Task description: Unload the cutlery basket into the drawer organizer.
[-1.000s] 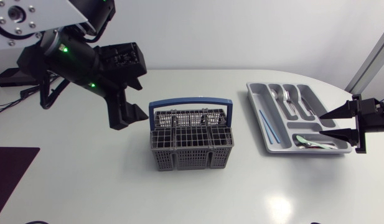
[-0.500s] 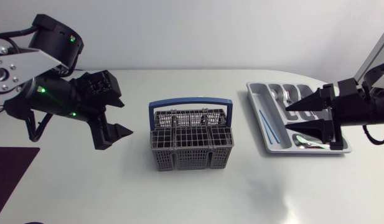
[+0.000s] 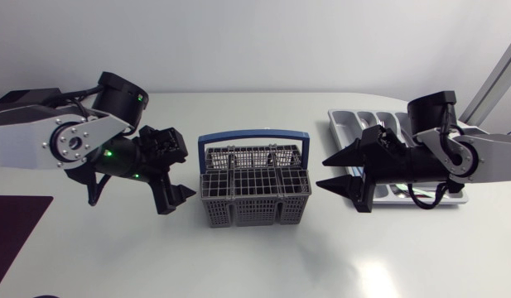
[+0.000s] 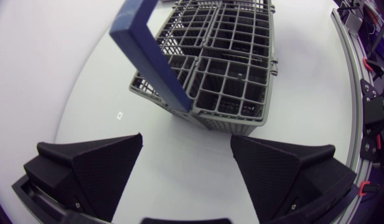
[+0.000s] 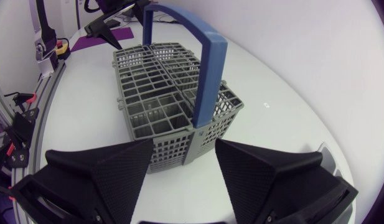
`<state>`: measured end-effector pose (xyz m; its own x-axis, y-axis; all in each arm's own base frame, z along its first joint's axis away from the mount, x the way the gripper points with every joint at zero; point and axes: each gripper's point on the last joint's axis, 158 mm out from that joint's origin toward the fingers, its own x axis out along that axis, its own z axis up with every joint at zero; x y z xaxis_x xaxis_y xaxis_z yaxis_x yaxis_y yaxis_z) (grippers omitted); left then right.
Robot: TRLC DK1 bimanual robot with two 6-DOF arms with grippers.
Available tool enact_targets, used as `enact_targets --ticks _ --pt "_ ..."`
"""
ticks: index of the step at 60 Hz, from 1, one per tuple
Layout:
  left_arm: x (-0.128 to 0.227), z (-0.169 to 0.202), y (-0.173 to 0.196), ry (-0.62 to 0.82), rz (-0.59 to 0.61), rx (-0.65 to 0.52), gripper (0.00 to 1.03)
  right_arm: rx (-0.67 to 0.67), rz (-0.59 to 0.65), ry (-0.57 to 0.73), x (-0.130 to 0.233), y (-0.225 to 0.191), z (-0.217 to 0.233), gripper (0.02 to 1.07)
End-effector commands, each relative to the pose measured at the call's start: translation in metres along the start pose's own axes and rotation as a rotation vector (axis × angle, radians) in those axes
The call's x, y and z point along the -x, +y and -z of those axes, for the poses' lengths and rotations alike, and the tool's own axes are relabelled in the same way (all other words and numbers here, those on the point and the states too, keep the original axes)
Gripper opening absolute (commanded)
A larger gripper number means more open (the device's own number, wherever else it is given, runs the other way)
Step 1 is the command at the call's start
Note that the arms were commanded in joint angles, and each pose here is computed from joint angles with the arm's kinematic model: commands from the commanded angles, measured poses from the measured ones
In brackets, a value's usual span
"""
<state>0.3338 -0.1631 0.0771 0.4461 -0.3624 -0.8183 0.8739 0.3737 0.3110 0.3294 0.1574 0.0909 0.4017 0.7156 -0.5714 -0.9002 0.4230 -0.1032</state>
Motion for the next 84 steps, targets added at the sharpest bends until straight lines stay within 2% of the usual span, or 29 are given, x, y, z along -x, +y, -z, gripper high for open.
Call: enact_targets --ticks 1,31,63,84 --pt "-0.011 -0.003 -0.004 -0.004 0.027 0.015 0.98 -0.066 -0.018 0.027 -0.011 0.005 0.012 0.75" --pt "-0.029 -0.019 0.017 -0.032 -0.002 0.038 0.98 -0.076 -0.002 0.043 -0.037 0.009 0.008 0.75" --pt "-0.04 -0.025 0.034 -0.036 -0.015 0.045 0.98 -0.072 0.005 0.06 -0.038 0.012 0.012 0.75" --pt "0.004 -0.014 0.058 -0.085 -0.11 0.132 0.98 -0.062 0.103 0.013 -0.005 -0.005 0.001 0.82"
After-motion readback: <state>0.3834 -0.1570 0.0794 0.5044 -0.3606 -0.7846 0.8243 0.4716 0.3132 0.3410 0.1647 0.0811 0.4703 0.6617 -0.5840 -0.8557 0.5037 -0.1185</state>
